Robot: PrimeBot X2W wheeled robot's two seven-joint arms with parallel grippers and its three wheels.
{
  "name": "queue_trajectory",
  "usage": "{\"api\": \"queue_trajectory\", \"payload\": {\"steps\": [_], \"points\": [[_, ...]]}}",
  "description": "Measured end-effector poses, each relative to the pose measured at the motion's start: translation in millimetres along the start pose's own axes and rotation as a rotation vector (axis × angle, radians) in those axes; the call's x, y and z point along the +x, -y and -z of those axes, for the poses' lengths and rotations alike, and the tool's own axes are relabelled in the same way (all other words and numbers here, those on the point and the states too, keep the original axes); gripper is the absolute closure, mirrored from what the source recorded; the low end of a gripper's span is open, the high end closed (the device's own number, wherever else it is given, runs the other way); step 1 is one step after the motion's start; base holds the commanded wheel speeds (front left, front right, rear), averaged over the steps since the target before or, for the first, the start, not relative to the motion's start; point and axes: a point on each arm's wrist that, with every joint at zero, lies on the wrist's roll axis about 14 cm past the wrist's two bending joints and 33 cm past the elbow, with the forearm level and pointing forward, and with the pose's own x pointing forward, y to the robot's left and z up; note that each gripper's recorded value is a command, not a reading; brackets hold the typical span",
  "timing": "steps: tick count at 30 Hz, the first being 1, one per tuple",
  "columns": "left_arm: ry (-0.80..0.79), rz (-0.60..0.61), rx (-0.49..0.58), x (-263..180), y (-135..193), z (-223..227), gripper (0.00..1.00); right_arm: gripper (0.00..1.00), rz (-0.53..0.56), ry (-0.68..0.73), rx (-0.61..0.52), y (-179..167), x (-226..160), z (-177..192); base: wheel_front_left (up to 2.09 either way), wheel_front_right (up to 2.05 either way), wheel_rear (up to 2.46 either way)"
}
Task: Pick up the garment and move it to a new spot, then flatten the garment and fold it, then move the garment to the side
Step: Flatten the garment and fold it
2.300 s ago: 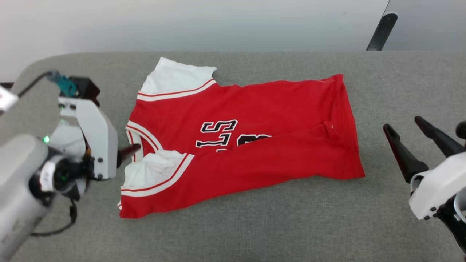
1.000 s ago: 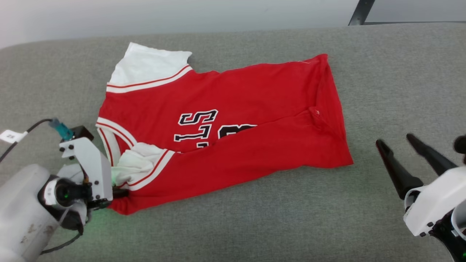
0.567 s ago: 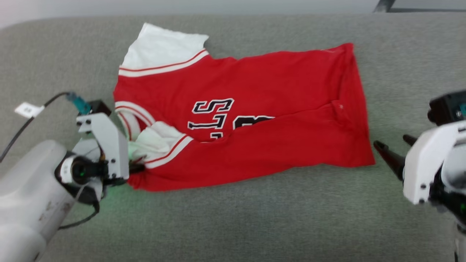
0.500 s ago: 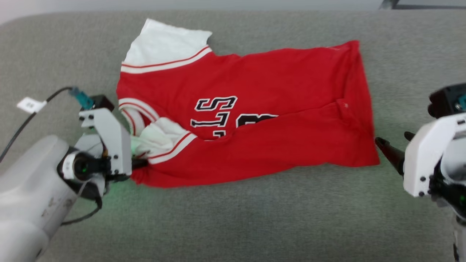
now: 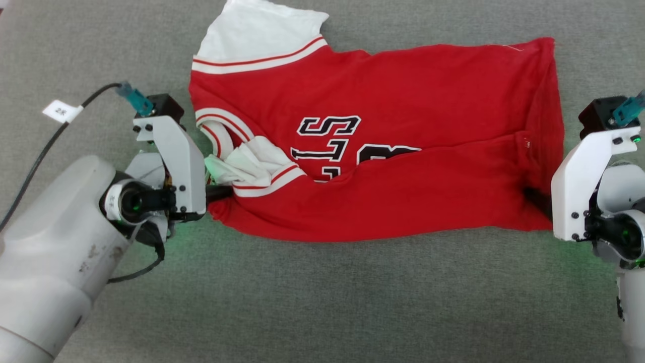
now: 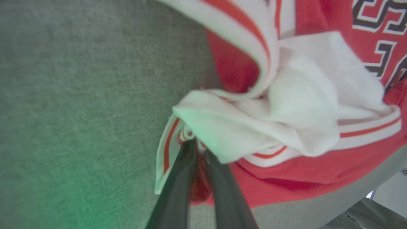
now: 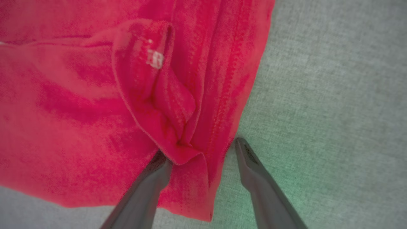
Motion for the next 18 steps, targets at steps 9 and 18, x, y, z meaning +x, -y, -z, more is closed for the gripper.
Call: {"api": "queue_trajectory", "payload": {"steps": [9,18], "points": [[0.006,0.008,-0.045,-3.9,-2.8,-0.9,1.00,1.00,-0.010,0.001,0.009,0.5,-0.5,-4.1,0.00,0.00,0.00],[0.007,-0.004,-0.061,-22.0,-1.0,-0.5,1.00,1.00,-0.023,0.007,0.016,0.2,-19.4,4.1,0.00,0.00,0.00]]}}
